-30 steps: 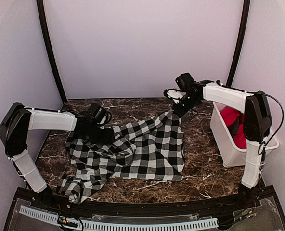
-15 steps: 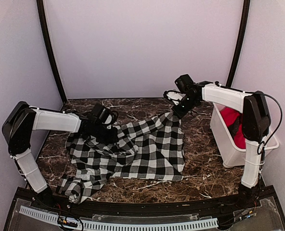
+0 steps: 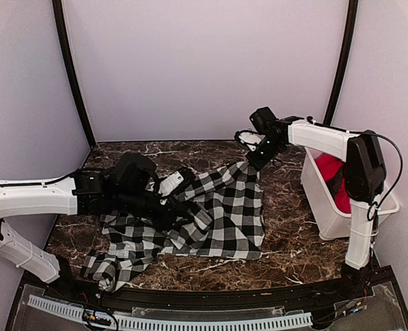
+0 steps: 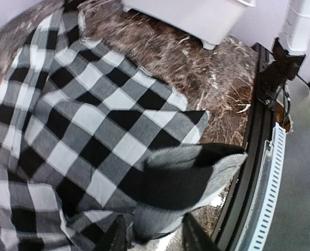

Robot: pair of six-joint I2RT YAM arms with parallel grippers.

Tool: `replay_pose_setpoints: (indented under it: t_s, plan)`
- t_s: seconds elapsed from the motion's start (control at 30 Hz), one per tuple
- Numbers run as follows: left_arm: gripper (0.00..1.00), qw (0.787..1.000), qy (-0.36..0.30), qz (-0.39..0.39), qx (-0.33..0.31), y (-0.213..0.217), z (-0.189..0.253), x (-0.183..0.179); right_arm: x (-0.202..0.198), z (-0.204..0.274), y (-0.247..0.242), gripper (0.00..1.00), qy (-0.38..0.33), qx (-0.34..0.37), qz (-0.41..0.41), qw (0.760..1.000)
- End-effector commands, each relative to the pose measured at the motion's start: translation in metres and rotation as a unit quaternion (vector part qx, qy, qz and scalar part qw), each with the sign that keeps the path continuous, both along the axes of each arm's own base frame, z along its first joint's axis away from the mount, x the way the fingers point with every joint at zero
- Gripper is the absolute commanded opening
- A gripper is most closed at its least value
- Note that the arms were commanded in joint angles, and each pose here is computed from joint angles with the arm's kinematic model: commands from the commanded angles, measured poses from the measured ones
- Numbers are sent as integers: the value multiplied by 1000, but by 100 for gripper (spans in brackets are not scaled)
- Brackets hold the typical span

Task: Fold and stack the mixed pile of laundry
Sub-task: Pick up the flattened shirt from the center of the board.

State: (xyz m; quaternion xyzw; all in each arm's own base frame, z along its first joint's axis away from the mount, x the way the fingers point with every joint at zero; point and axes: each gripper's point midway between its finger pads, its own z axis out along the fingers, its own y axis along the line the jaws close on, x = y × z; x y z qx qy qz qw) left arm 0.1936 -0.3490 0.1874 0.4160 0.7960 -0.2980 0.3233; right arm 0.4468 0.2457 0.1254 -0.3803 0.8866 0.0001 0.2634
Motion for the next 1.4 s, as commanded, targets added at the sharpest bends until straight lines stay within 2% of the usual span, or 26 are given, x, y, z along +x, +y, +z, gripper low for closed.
replay_pose_setpoints:
  t_s: [0.0, 0.03, 0.07, 0.1, 0.17, 0.23, 0.37, 0.5, 0.63, 0.7, 1.1, 1.17, 1.2, 1.23, 1.27, 1.37]
  plan:
    - [47, 993, 29, 107, 37, 48, -28, 7, 5, 9, -1, 0, -8, 5, -11, 1000]
    - [58, 989, 23, 145, 24, 61, -25, 13, 5, 9, -1, 0, -8, 6, -11, 1000]
    - [63, 974, 30, 226, 7, 84, -24, 27, 4, 9, -1, 0, -7, 7, -11, 1000]
    - [65, 960, 40, 277, -6, 103, -24, 41, 4, 8, -1, 0, -6, 7, -11, 1000]
    - [66, 920, 90, 379, -50, 140, -30, 54, 3, 8, -1, 0, -5, 6, -11, 1000]
    - [68, 881, 125, 449, -81, 172, -38, 59, 3, 7, -2, 0, -3, 7, -12, 1000]
    - [73, 825, 169, 524, -130, 208, -51, 62, 1, 6, -4, 0, -3, 5, -13, 1000]
    - [71, 789, 214, 560, -134, 219, -72, 66, -1, 4, -5, 0, -1, 5, -14, 1000]
    - [68, 753, 258, 595, -112, 222, -100, 67, -2, 4, -5, 0, 0, 5, -15, 1000]
    - [65, 744, 275, 599, -108, 220, -109, 68, -2, 3, -6, 0, 0, 4, -15, 1000]
    - [50, 733, 308, 592, -132, 192, -137, 104, -2, -2, -5, 0, 5, 1, -15, 1000]
    - [38, 735, 310, 587, -137, 187, -139, 109, -3, -4, -6, 0, 6, -2, -15, 1000]
    - [24, 740, 307, 581, -143, 185, -135, 112, -4, -4, -8, 0, 5, -6, -17, 1000]
    - [17, 742, 303, 579, -146, 185, -131, 113, -4, -5, -9, 0, 6, -9, -17, 1000]
    - [5, 750, 285, 575, -160, 185, -116, 118, -5, -5, -11, 0, 6, -12, -18, 1000]
    - [0, 758, 225, 587, -171, 205, -75, 121, -7, -4, -15, 0, 2, -18, -20, 1000]
